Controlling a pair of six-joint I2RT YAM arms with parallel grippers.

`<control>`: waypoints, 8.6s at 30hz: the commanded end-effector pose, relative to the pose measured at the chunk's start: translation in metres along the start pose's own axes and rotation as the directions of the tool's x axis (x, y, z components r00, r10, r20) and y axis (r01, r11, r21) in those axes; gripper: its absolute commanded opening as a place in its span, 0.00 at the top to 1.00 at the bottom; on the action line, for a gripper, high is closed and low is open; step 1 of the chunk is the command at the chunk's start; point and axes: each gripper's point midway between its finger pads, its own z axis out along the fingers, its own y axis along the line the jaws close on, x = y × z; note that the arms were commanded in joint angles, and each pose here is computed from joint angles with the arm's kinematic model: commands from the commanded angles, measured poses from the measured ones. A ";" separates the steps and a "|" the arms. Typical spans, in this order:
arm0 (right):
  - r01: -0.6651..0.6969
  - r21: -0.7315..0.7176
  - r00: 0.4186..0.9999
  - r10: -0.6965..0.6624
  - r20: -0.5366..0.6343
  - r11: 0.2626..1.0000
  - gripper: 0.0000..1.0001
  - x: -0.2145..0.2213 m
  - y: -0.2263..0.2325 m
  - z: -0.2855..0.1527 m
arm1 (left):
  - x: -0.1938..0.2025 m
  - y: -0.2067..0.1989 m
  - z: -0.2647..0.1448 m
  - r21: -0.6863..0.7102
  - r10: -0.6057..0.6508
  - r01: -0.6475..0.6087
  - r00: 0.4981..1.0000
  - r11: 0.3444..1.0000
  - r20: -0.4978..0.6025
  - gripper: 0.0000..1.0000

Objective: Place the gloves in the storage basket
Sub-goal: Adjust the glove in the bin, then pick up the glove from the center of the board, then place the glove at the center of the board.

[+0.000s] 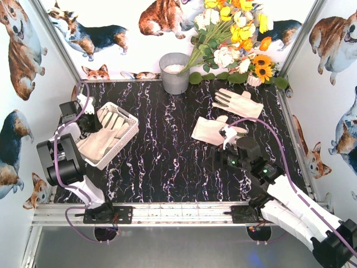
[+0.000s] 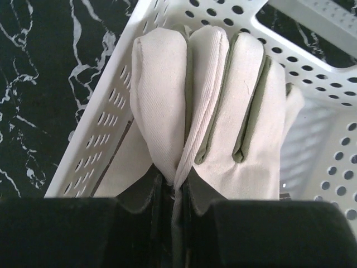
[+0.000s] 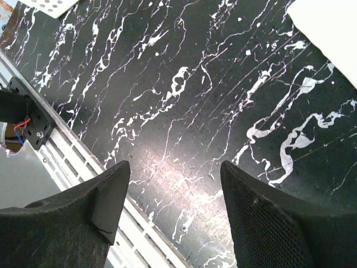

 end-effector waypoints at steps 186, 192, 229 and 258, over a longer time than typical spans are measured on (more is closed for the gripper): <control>-0.241 0.150 0.950 0.201 0.241 0.959 0.16 -0.138 -0.017 -0.083 | -0.007 -0.517 -0.139 0.769 -0.295 0.100 0.948 0.631 0.119 1.00; -0.281 -0.168 0.922 0.314 0.226 0.945 0.15 -0.137 0.019 -0.060 | -0.035 -0.509 -0.176 0.844 -0.368 0.109 0.923 0.525 0.109 1.00; -0.220 -0.366 0.930 0.308 0.202 0.904 1.00 -0.125 0.050 -0.047 | -0.029 -0.479 -0.203 0.863 -0.403 0.127 0.910 0.489 0.094 1.00; -0.315 0.228 0.929 0.349 -0.123 0.921 1.00 0.036 -0.043 0.097 | 0.122 -0.387 -0.014 0.277 -0.194 0.197 0.980 0.941 -0.037 0.88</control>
